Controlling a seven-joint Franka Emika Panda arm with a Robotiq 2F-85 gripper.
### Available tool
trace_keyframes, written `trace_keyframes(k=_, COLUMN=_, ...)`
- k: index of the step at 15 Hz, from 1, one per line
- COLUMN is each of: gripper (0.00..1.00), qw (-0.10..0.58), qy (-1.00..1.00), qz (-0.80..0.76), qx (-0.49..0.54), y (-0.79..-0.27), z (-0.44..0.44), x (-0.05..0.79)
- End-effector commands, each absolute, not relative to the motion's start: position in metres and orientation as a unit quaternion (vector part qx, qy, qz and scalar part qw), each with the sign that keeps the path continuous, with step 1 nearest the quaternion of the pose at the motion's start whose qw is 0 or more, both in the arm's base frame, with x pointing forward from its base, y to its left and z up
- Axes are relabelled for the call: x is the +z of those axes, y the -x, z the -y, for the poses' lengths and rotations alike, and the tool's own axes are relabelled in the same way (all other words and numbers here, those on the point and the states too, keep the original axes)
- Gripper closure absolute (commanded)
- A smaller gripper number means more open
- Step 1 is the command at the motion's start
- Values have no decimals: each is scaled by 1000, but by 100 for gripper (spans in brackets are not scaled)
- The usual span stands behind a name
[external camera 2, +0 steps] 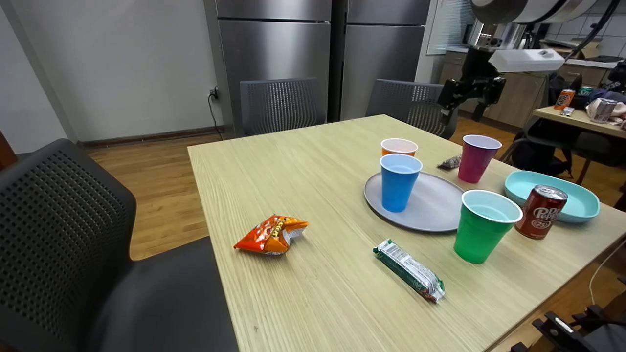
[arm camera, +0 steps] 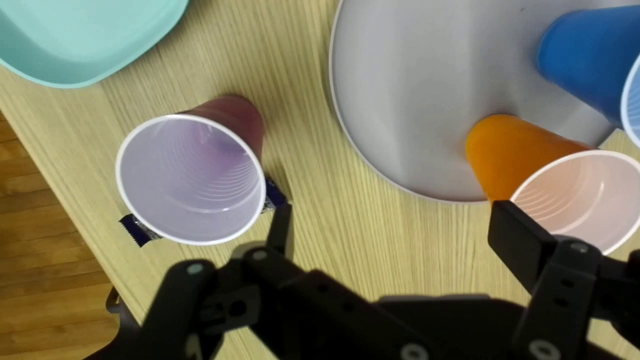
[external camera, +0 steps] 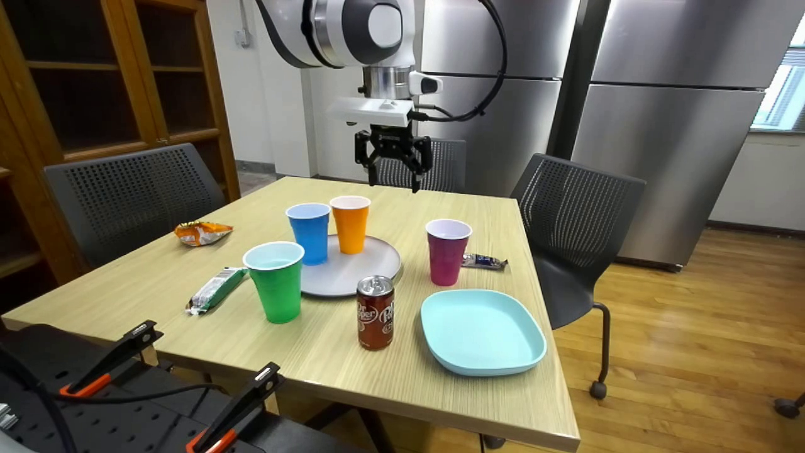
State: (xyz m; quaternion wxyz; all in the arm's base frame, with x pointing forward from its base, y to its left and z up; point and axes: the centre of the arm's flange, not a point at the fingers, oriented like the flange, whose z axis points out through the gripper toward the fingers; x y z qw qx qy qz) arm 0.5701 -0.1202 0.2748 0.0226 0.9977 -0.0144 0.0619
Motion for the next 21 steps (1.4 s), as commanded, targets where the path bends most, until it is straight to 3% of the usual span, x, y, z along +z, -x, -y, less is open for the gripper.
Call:
trace_keyframes(k=1, gripper=0, qw=34, qy=-998, qz=23, qx=50, y=-589, z=136, x=268)
trace_keyframes(k=8, gripper=0, qw=47, qy=-998, qz=28, qx=32, y=-611, z=156, x=236)
trace_keyframes(k=21, gripper=0, qw=42, qy=-998, qz=38, qx=37, y=-595, z=171, x=236)
